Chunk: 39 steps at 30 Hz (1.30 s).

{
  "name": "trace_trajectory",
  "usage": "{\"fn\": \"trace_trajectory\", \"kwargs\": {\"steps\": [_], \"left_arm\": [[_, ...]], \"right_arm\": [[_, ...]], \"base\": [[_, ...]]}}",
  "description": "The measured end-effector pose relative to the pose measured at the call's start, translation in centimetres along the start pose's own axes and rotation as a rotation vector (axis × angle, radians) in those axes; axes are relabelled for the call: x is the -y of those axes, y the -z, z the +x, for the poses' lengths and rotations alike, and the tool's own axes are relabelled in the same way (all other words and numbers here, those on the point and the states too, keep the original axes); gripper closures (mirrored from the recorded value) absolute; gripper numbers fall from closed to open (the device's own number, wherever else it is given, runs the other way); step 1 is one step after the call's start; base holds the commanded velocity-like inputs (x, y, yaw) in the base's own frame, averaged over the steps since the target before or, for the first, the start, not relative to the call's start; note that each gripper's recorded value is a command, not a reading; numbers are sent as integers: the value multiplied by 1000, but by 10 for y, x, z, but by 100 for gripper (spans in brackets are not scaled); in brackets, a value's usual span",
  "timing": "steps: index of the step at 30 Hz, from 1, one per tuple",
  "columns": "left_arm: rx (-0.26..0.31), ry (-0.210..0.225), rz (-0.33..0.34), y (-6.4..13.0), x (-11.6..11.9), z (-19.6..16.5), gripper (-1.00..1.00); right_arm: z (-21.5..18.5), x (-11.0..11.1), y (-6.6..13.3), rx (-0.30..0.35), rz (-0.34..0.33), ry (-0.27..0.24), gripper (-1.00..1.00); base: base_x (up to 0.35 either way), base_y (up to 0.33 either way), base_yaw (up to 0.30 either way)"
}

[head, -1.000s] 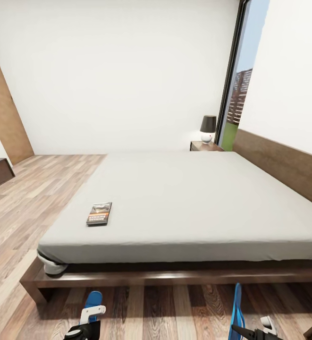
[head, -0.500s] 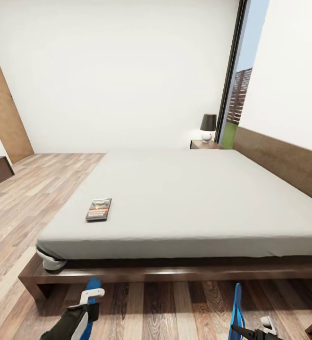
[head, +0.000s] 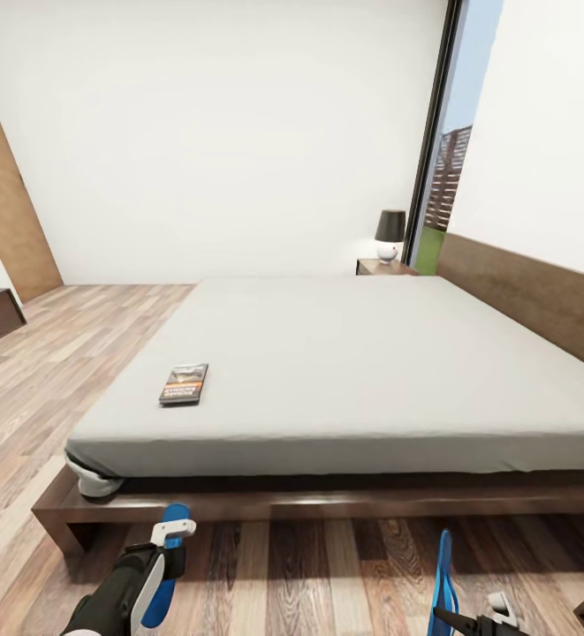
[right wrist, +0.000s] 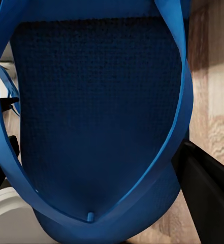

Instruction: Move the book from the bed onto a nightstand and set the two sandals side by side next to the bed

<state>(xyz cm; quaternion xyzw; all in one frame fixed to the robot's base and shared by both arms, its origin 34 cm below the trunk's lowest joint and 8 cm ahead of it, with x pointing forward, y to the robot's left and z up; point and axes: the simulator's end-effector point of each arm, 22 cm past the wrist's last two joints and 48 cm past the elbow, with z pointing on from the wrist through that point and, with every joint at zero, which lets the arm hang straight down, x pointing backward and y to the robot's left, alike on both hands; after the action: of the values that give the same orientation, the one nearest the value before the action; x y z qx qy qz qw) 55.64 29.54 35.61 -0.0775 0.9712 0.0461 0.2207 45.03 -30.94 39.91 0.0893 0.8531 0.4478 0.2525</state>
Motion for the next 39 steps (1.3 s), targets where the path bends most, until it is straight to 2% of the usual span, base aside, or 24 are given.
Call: {"fn": "trace_trajectory", "kwargs": {"steps": [4, 7, 9, 11, 13, 17, 23, 25, 31, 39], "left_arm": [[-3, 2, 2, -7, 0, 6, 100], [-18, 6, 40, -12, 8, 14, 100], [-65, 6, 99, -14, 21, 27, 100], [-93, 2, 120, -17, 25, 35, 100], [-102, 1, 119, -20, 20, 39, 100], [-105, 1, 92, -28, -4, 43, 100], [-84, 3, 14, -39, -65, 34, 100], [-77, 16, 7, -42, -75, 31, 100], [-70, 77, 50, -52, -66, 36, 100], [-86, 83, 58, -64, -61, 49, 100]], "right_arm": [[5, 7, -3, 1, 1, 0, 100], [8, 13, -5, 2, 2, 0, 100], [10, 16, -6, 2, 2, 0, 100], [13, 20, -8, 2, 1, 0, 100], [15, 23, -9, 2, 1, 0, 100], [21, 30, -12, 1, 1, 1, 100], [28, 41, -17, 1, 1, 1, 100], [31, 45, -18, 1, 2, 1, 100], [39, 55, -23, 1, 2, 1, 100], [49, 66, -27, -11, 9, -14, 100]], "base": [[0, 0, 0], [0, 0, 0], [0, 0, 0], [0, 0, 0], [0, 0, 0], [0, 0, 0], [0, 0, 0], [0, 0, 0], [0, 0, 0], [0, 0, 0]]}}
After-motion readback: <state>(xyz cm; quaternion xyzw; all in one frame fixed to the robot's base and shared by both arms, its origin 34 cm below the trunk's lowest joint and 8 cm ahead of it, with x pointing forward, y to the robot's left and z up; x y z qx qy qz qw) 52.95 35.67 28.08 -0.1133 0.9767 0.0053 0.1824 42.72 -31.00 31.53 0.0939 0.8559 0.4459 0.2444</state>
